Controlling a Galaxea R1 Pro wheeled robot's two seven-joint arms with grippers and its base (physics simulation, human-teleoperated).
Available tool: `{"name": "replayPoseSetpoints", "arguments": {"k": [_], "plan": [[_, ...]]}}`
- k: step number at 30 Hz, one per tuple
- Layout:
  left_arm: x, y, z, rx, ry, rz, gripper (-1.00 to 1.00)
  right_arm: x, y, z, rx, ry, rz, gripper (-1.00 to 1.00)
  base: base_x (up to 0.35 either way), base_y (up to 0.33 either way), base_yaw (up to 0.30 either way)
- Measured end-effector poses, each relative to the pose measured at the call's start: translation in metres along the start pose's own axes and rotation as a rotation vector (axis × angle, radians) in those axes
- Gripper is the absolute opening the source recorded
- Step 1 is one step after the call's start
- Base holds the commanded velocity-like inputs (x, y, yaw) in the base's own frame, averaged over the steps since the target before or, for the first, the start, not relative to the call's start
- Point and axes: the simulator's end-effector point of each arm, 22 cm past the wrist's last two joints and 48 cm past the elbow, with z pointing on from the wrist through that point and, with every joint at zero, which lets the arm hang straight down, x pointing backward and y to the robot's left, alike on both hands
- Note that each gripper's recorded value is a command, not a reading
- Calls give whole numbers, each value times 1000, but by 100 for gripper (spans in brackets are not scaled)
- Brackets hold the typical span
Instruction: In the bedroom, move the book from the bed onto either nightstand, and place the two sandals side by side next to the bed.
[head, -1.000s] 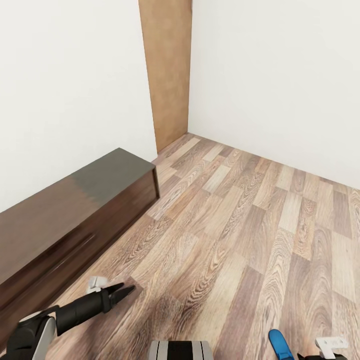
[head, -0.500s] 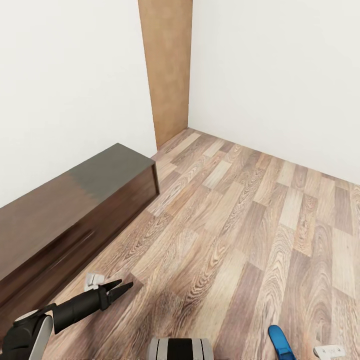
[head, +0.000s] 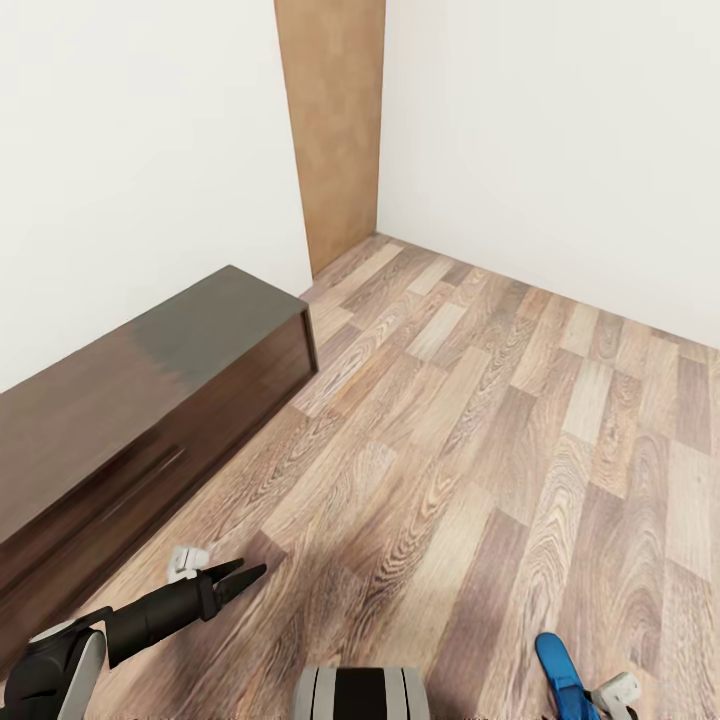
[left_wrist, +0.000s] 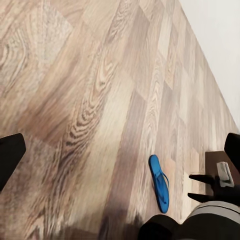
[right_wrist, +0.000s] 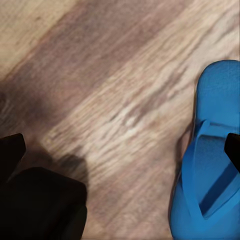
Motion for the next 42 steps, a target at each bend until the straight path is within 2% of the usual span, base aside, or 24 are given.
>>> {"name": "replayPoseSetpoints", "arguments": {"k": [25, 30, 34, 36, 37, 38, 39, 42], "plan": [[33, 31, 13, -29, 63, -76, 100, 40, 3, 12, -16, 92, 34, 100, 0, 0, 0], [40, 37, 16, -35, 76, -91, 100, 44, 0, 13, -9, 96, 55, 100, 0, 0, 0], [46, 42, 17, -40, 86, -102, 100, 43, -11, 11, 19, 84, 85, 100, 0, 0, 0], [49, 44, 18, -43, 91, -108, 100, 33, -26, 8, 52, 58, 97, 100, 0, 0, 0], [50, 46, 18, -44, 93, -112, 100, 21, -37, 4, 77, 29, 96, 100, 0, 0, 0], [51, 47, 19, -46, 96, -114, 100, -23, -59, -4, 125, -53, 68, 100, 0, 0, 0], [53, 48, 19, -47, 98, -117, 100, -37, -63, -7, 134, -71, 56, 100, 0, 0, 0], [57, 52, 20, -51, 105, -126, 100, -45, -66, -8, 141, -60, 64, 100, 0, 0, 0]]}}
